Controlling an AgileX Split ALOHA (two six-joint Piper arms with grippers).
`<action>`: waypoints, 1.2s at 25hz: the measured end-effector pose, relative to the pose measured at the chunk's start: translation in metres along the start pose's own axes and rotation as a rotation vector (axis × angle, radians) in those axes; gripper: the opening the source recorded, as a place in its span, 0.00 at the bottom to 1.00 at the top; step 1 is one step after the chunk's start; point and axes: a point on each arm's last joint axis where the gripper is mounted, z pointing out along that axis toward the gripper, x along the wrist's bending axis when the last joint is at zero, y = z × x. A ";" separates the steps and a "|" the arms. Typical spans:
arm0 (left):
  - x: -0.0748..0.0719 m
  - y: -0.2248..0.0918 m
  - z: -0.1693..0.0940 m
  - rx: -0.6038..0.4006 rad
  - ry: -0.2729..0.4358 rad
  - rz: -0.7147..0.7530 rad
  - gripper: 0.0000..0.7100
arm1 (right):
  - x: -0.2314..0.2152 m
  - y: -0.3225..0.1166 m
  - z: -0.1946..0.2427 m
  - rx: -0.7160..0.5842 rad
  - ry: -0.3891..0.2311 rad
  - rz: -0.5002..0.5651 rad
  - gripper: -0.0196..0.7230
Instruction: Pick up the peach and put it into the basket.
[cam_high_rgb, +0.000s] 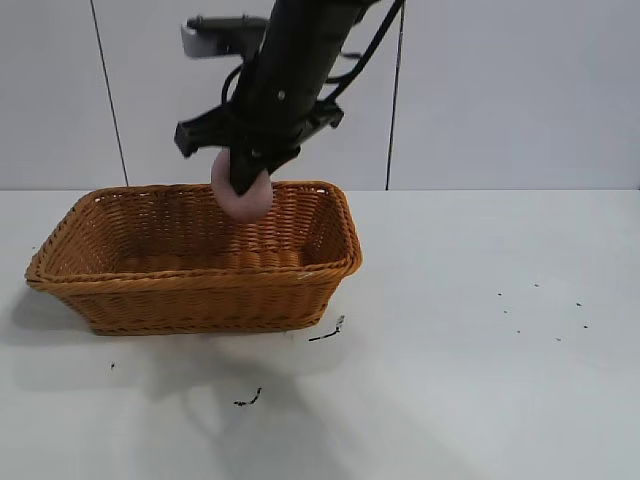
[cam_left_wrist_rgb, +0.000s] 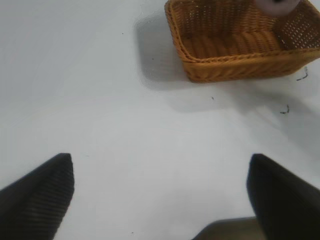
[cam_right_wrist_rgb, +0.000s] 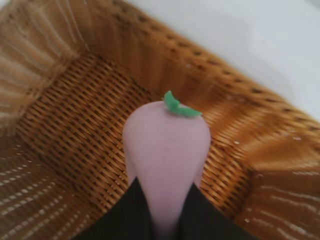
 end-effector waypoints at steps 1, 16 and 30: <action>0.000 0.000 0.000 0.000 0.000 0.000 0.97 | 0.000 -0.003 0.007 0.013 0.001 -0.007 0.07; 0.000 0.000 0.000 0.000 0.000 0.000 0.97 | -0.001 0.014 -0.020 0.009 -0.005 -0.031 0.95; 0.000 0.000 0.000 0.000 0.000 0.000 0.97 | -0.120 0.028 -0.093 -0.115 -0.148 0.235 0.95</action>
